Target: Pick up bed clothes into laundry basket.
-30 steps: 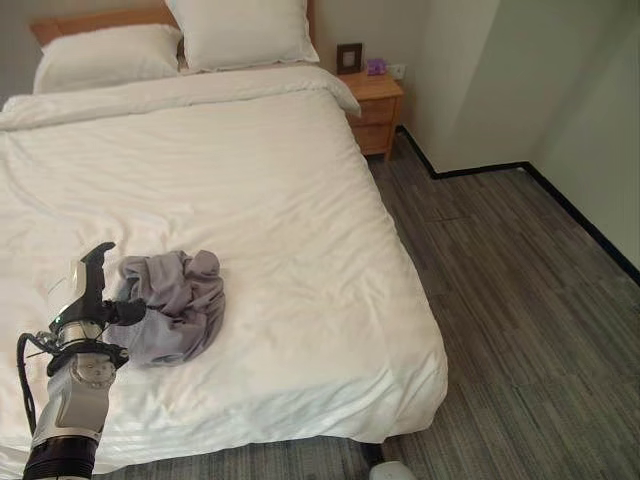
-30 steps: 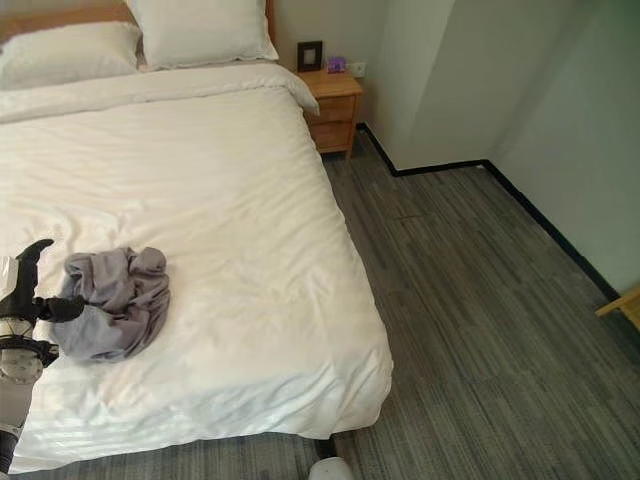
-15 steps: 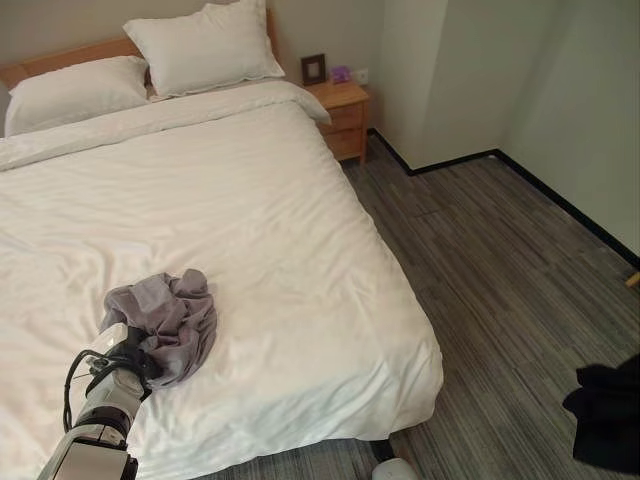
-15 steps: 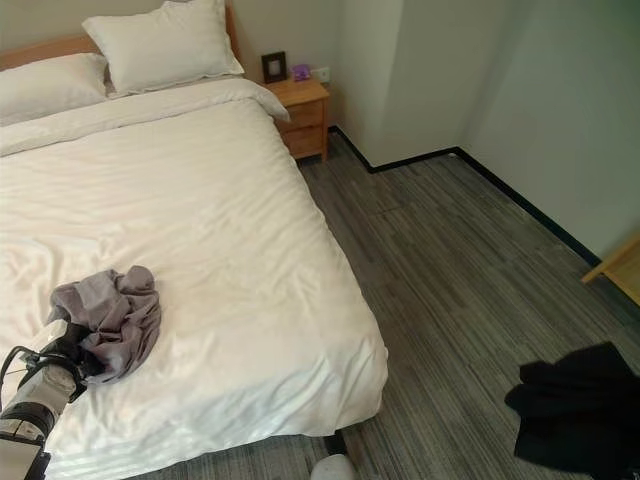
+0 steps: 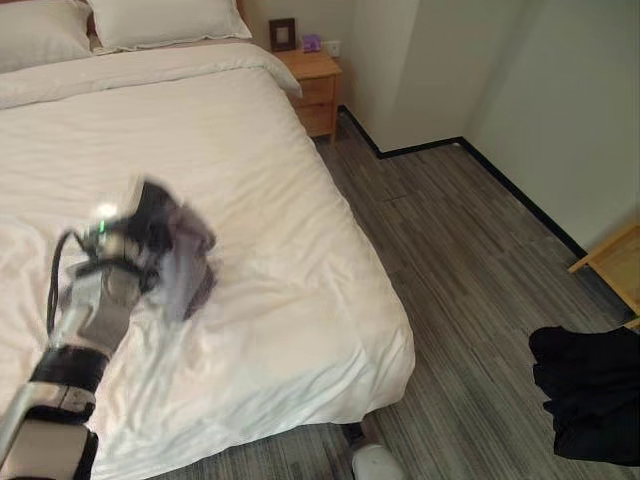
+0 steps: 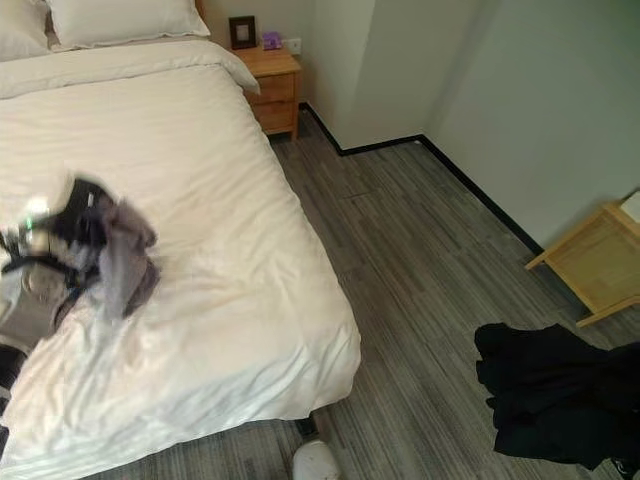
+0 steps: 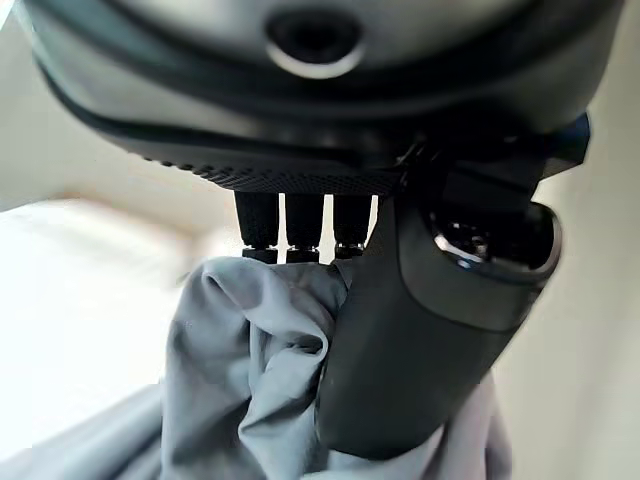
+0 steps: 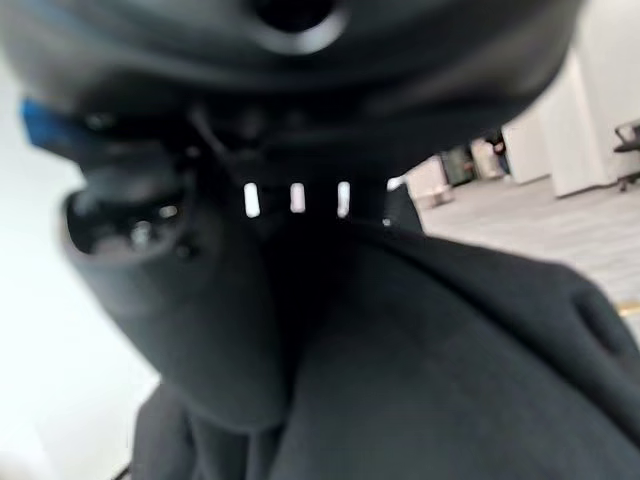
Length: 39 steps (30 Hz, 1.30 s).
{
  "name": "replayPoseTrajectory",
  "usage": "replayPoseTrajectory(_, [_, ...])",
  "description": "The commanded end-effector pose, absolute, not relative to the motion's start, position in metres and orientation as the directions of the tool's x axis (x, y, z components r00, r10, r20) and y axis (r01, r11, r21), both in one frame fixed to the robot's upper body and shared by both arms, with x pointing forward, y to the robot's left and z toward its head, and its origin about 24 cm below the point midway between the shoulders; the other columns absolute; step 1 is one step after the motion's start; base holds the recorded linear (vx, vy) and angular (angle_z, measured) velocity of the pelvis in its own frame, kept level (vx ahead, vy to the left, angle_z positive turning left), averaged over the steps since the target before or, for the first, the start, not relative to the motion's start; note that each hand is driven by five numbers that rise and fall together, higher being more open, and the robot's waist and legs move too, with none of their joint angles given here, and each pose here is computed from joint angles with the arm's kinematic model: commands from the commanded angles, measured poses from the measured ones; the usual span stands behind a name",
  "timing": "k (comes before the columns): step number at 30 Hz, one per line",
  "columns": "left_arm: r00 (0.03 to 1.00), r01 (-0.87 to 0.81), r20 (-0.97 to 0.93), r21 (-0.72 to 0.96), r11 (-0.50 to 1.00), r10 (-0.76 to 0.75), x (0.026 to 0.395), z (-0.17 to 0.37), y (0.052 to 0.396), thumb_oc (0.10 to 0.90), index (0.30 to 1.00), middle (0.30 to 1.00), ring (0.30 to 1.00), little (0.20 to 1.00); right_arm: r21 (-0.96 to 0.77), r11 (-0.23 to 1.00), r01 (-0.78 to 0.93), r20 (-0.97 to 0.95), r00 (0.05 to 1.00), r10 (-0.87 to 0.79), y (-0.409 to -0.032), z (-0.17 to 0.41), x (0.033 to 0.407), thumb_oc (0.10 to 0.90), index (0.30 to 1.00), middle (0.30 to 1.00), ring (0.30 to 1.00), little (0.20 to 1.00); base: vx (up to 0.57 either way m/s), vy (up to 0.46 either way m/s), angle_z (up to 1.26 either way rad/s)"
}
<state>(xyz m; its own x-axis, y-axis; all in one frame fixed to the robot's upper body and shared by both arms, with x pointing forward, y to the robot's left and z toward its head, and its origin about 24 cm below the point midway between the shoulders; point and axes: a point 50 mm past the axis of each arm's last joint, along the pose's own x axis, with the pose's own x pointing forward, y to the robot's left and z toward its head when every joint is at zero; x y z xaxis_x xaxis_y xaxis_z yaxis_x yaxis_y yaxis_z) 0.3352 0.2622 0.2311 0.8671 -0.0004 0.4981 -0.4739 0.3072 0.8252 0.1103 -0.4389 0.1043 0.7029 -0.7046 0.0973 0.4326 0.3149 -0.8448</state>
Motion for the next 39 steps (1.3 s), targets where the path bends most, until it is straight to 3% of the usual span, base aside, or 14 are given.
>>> replayPoseTrajectory(1, [0.529, -0.688, 0.820, 0.565, 0.455, -0.219, 0.309, 0.322, 0.212, 0.400, 0.300, 0.300, 0.300, 0.300, -0.678, 0.088, 0.729, 0.496, 0.543, -0.677, -0.449, 0.181, 0.121, 0.400, 0.300, 0.300, 0.300, 0.300, -0.20, 0.017, -0.25])
replayPoseTrajectory(2, [0.469, -0.550, 0.843, 0.513, 0.659, -0.264, 0.300, 0.317, 0.177, 0.400, 0.300, 0.300, 0.300, 0.300, -0.647, 0.128, 0.751, 0.514, 0.555, -0.654, -0.438, 0.178, 0.134, 0.400, 0.300, 0.300, 0.300, 0.300, -0.15, 0.008, -0.39])
replayPoseTrajectory(4, [0.473, -0.544, 0.841, 0.512, 0.664, -0.261, 0.299, 0.316, 0.179, 0.400, 0.300, 0.300, 0.300, 0.300, -0.650, 0.122, 0.750, 0.518, 0.554, -0.651, -0.438, 0.179, 0.134, 0.400, 0.300, 0.300, 0.300, 0.300, -0.20, -0.020, -0.70])
replayPoseTrajectory(5, [0.421, -0.306, 0.862, 0.429, 0.850, -0.283, 0.280, 0.298, 0.140, 0.400, 0.300, 0.300, 0.300, 0.300, -0.589, 0.196, 0.784, 0.596, 0.585, -0.550, -0.407, 0.186, 0.162, 0.400, 0.300, 0.300, 0.300, 0.300, -0.28, -0.040, -0.94])
replayPoseTrajectory(8, [0.443, -0.125, 0.835, 0.419, 0.899, -0.328, 0.273, 0.275, 0.108, 0.400, 0.300, 0.300, 0.300, 0.300, -0.534, 0.377, 0.757, 0.645, 0.653, -0.397, -0.353, 0.187, 0.197, 0.400, 0.300, 0.300, 0.300, 0.300, -0.25, -0.136, -1.34])
replayPoseTrajectory(9, [0.443, -0.126, 0.834, 0.421, 0.898, -0.329, 0.273, 0.275, 0.109, 0.400, 0.300, 0.300, 0.300, 0.300, -0.534, 0.377, 0.756, 0.644, 0.653, -0.397, -0.353, 0.186, 0.197, 0.400, 0.300, 0.300, 0.300, 0.300, -0.12, -0.113, -1.15])
replayPoseTrajectory(11, [0.528, -0.029, 0.783, 0.404, 0.914, -0.329, 0.283, 0.257, 0.087, 0.400, 0.300, 0.300, 0.300, 0.300, -0.498, 0.504, 0.706, 0.697, 0.671, -0.252, -0.305, 0.194, 0.222, 0.400, 0.300, 0.300, 0.300, 0.300, -0.22, -0.273, -1.31])
replayPoseTrajectory(16, [0.589, -0.057, 0.754, 0.400, 0.915, -0.293, 0.294, 0.243, 0.080, 0.400, 0.300, 0.300, 0.300, 0.300, -0.529, 0.560, 0.637, 0.757, 0.653, -0.029, -0.254, 0.212, 0.239, 0.400, 0.300, 0.300, 0.300, 0.300, -0.18, -0.382, -2.02])
replayPoseTrajectory(21, [0.612, -0.111, 0.751, 0.391, 0.914, -0.248, 0.303, 0.240, 0.076, 0.400, 0.300, 0.300, 0.300, 0.300, -0.576, 0.559, 0.597, 0.770, 0.626, 0.125, -0.231, 0.221, 0.231, 0.400, 0.300, 0.300, 0.300, 0.300, -0.04, -0.571, -1.40])
replayPoseTrajectory(27, [0.566, -0.179, 0.808, 0.314, 0.932, -0.163, 0.307, 0.261, 0.085, 0.400, 0.300, 0.300, 0.300, 0.300, -0.595, 0.629, 0.500, 0.786, 0.523, 0.329, -0.187, 0.249, 0.243, 0.400, 0.300, 0.300, 0.300, 0.300, 0.19, -0.400, -1.61])
replayPoseTrajectory(33, [0.585, -0.096, 0.790, 0.293, 0.951, -0.184, 0.306, 0.261, 0.071, 0.400, 0.300, 0.300, 0.300, 0.300, -0.644, 0.613, 0.458, 0.748, 0.546, 0.378, -0.179, 0.252, 0.252, 0.400, 0.300, 0.300, 0.300, 0.300, 0.10, -0.234, -1.25])
replayPoseTrajectory(34, [0.601, -0.019, 0.769, 0.289, 0.957, -0.220, 0.302, 0.255, 0.062, 0.400, 0.300, 0.300, 0.300, 0.300, -0.659, 0.589, 0.468, 0.734, 0.571, 0.368, -0.182, 0.251, 0.258, 0.400, 0.300, 0.300, 0.300, 0.300, 0.17, -0.096, -1.22])
replayPoseTrajectory(39, [0.625, 0.061, 0.738, 0.282, 0.958, -0.256, 0.303, 0.248, 0.049, 0.400, 0.300, 0.300, 0.300, 0.300, -0.652, 0.582, 0.486, 0.729, 0.612, 0.306, -0.192, 0.244, 0.266, 0.400, 0.300, 0.300, 0.300, 0.300, 0.25, -0.003, -1.38])
